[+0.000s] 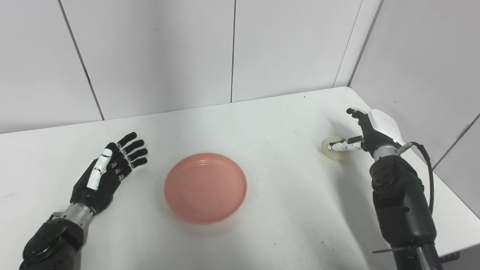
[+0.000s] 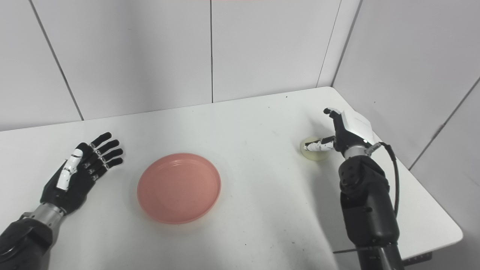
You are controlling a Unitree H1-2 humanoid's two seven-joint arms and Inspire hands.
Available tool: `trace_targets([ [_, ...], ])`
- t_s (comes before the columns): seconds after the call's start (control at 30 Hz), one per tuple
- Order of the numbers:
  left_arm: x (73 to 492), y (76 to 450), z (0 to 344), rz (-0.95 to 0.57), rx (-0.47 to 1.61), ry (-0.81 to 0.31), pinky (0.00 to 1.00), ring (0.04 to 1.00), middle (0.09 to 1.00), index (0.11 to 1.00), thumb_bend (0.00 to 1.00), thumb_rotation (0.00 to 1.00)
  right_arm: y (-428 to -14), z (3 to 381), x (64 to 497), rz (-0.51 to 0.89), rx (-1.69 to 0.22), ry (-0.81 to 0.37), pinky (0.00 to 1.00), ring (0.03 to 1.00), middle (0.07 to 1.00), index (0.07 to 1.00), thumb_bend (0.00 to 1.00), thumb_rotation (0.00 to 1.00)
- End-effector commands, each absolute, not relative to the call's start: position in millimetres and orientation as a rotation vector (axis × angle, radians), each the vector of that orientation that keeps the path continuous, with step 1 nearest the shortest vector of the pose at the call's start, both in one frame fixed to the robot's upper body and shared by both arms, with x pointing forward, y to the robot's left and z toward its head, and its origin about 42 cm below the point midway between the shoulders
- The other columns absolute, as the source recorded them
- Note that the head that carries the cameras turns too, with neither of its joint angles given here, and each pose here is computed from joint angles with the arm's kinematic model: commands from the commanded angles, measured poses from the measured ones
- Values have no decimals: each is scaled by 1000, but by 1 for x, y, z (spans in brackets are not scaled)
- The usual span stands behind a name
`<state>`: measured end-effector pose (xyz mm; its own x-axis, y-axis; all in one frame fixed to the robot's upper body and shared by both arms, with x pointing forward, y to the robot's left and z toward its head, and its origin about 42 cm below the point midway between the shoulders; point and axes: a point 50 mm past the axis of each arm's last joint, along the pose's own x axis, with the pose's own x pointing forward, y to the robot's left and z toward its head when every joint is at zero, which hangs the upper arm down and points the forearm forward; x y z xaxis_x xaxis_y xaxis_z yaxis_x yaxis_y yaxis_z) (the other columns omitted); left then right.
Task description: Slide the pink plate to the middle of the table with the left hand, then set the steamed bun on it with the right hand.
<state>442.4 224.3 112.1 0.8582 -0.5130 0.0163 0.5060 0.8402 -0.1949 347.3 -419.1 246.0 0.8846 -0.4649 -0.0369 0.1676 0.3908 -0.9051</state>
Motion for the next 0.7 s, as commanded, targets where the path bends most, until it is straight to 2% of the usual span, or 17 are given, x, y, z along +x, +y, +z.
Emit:
trace_targets([
  [0.0, 398, 250, 43, -466, -198, 320, 810, 828, 852, 840, 514, 850, -424, 268, 355, -450, -1122, 266, 700, 817, 855, 814, 791, 272],
  [0.47, 398, 254, 45, -471, -194, 318, 804, 825, 852, 838, 513, 842, -431, 250, 368, -405, -1132, 325, 713, 802, 828, 789, 832, 336],
  [0.67, 397, 254, 47, -471, -194, 320, 802, 825, 851, 839, 509, 841, -431, 246, 370, -394, -1132, 325, 680, 762, 795, 776, 838, 332],
])
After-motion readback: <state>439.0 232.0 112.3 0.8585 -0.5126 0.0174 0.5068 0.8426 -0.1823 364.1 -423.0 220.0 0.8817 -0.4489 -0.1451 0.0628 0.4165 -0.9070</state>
